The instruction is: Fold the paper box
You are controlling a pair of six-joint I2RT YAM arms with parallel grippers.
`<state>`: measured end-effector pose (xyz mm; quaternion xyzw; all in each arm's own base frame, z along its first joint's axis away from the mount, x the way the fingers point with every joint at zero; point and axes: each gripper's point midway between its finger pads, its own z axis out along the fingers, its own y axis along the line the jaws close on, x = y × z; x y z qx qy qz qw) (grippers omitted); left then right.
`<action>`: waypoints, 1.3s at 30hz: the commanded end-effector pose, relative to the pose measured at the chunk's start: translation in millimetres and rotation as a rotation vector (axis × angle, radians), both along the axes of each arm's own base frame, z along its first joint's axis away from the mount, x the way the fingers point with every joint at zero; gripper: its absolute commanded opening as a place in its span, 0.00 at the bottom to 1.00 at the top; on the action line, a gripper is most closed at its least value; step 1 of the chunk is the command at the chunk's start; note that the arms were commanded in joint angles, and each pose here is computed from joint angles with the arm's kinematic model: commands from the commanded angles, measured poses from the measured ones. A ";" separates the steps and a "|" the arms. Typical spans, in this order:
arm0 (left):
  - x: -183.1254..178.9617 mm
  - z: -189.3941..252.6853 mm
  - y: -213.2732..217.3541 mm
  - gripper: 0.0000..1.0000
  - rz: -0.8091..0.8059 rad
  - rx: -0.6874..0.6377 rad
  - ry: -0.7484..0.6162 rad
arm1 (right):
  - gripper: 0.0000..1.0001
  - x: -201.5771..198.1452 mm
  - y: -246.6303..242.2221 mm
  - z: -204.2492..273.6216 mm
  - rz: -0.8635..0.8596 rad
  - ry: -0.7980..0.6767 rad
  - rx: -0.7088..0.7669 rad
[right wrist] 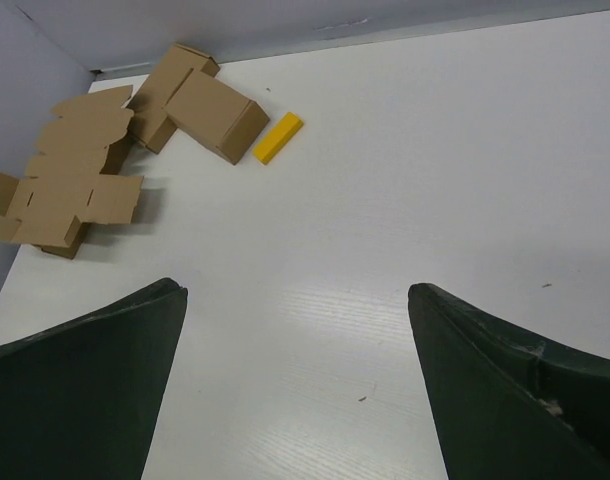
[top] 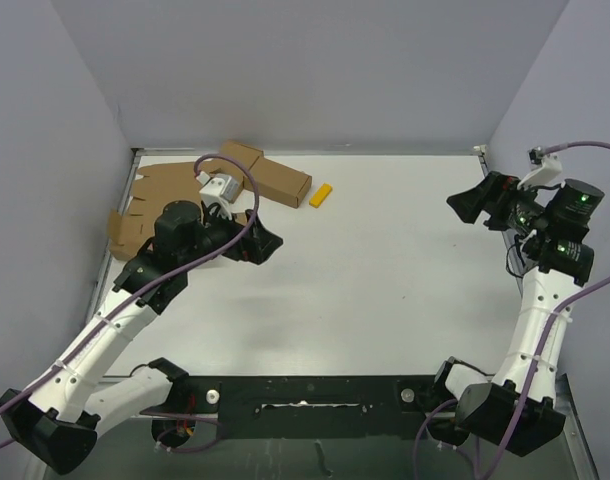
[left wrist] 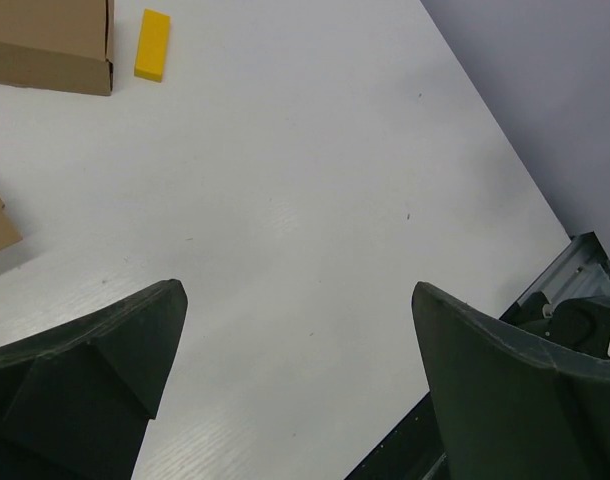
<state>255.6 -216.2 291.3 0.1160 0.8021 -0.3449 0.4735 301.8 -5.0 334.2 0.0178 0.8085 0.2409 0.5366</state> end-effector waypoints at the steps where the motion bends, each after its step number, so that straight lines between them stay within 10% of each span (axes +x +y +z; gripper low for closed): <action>1: 4.5 13.0 1.4 0.98 0.021 -0.042 -0.076 | 0.98 2.0 13.1 11.1 0.087 -0.109 0.019; 15: 40.3 -56.8 36.6 0.92 0.230 0.173 0.046 | 0.98 -22.4 83.2 -62.7 0.570 -0.217 0.131; 25: 92.8 -109.0 112.2 0.91 0.507 0.667 0.032 | 0.98 -27.8 91.0 -76.7 0.638 -0.233 0.066; 39: 124.2 -153.8 146.4 0.64 0.643 0.845 0.124 | 0.98 -27.0 95.6 -82.6 0.651 -0.221 0.061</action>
